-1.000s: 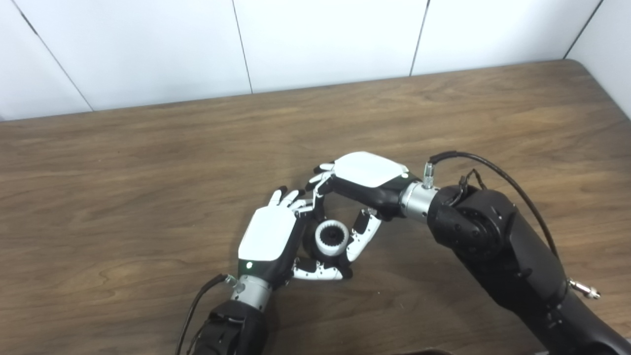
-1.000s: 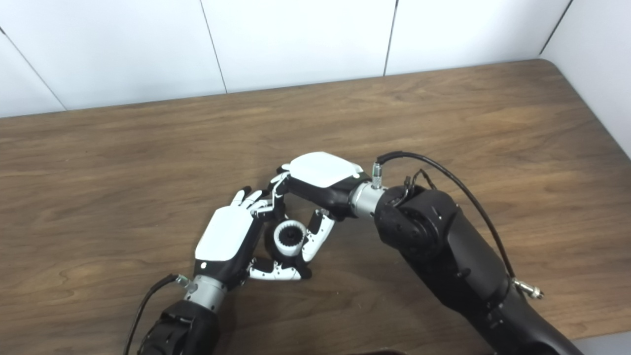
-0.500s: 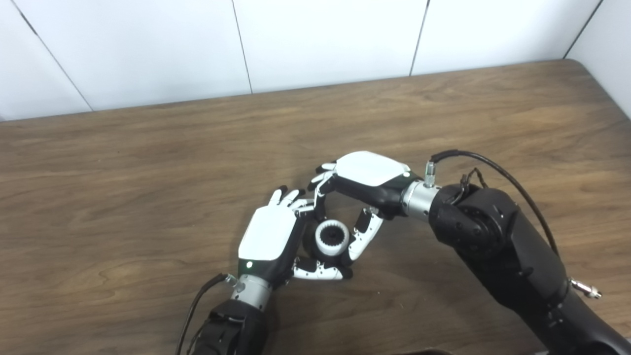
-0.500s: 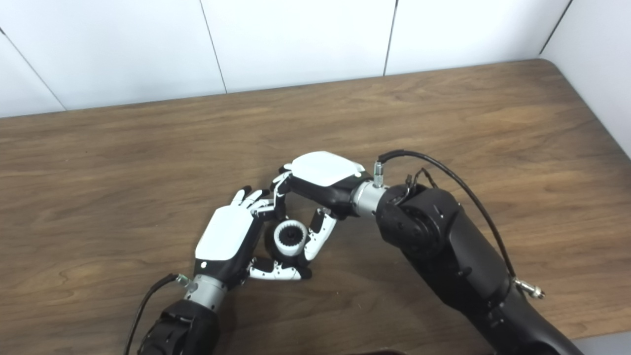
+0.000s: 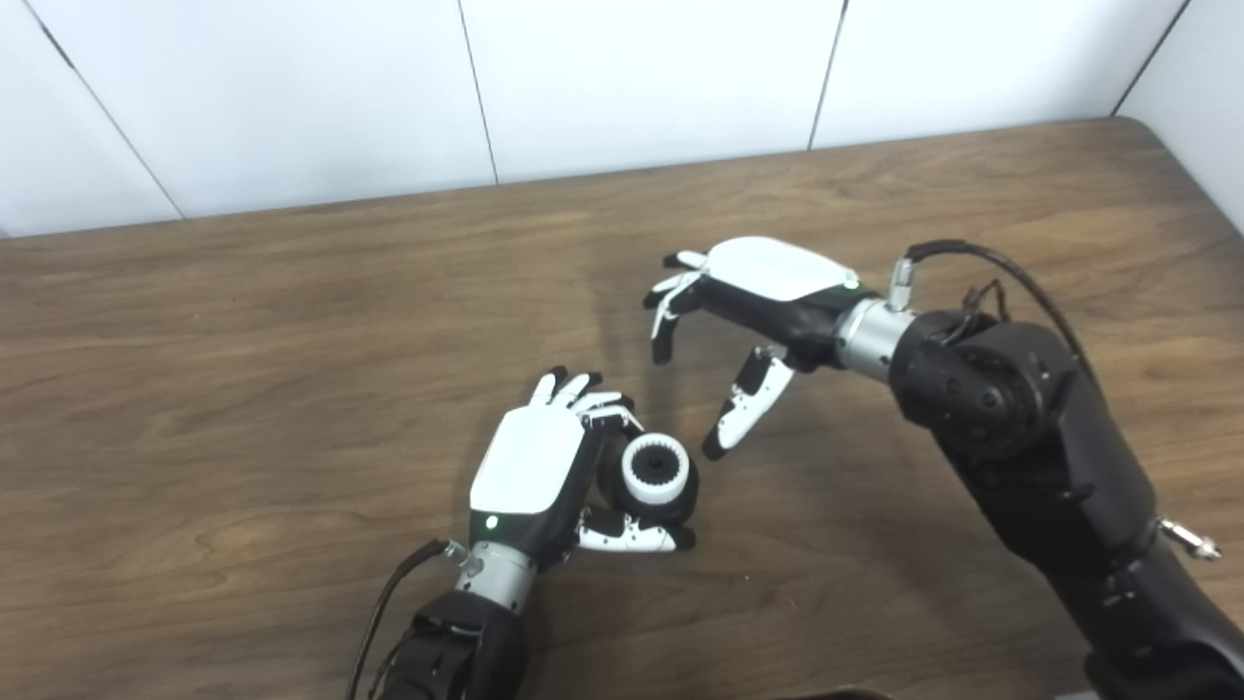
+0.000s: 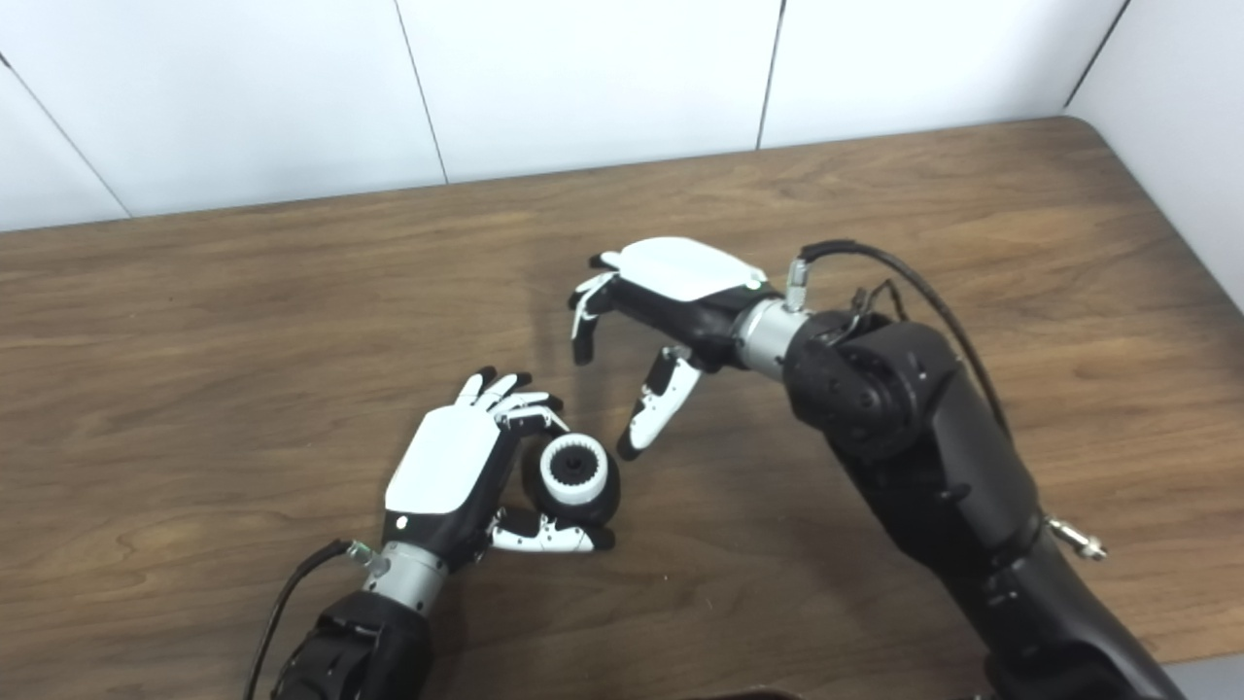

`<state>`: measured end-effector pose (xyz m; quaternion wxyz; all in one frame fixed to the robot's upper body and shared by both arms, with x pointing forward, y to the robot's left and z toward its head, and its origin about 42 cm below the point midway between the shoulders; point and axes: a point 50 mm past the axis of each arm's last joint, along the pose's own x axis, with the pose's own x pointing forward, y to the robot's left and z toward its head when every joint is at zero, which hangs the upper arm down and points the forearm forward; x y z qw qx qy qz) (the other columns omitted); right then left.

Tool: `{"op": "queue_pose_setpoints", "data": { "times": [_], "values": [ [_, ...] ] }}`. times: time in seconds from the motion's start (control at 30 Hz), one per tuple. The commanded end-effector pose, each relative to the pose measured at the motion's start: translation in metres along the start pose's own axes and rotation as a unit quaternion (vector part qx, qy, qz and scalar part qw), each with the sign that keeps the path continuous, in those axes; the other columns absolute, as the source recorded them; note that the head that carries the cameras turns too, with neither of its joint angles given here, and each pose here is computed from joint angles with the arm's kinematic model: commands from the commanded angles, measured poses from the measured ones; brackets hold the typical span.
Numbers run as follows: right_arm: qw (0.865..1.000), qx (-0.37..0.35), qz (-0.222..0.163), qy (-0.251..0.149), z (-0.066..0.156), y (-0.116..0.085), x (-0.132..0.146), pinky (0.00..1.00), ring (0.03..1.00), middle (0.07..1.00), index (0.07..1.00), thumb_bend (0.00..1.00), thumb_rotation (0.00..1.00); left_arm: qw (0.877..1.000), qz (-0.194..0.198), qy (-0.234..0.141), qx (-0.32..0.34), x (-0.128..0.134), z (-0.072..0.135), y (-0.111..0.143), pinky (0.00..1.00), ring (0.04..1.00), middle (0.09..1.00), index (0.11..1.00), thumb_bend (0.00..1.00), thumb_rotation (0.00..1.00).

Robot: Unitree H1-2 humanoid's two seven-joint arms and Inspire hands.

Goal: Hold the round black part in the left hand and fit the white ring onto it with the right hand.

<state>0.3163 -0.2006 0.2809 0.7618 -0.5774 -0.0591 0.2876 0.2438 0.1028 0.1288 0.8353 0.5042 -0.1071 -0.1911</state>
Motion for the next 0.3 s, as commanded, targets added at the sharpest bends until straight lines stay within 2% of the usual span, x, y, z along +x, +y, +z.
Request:
{"op": "queue_pose_setpoints", "data": {
  "times": [0.0, 0.27],
  "values": [
    [0.999, -0.023, -0.040, -0.012, 0.005, -0.025, -0.007, 0.99, 0.984, 0.863, 0.606, 0.96, 0.22, 0.998, -0.060, 0.021, 0.010, -0.006, -0.010, -0.018, 1.00, 0.917, 0.792, 0.482, 0.52, 0.06],
    [0.998, -0.023, -0.054, 0.015, -0.013, -0.040, -0.016, 0.97, 0.974, 0.865, 0.610, 0.96, 0.22, 0.998, -0.058, 0.023, 0.012, -0.006, -0.014, -0.018, 1.00, 0.916, 0.793, 0.483, 0.52, 0.06]
  ]
}}
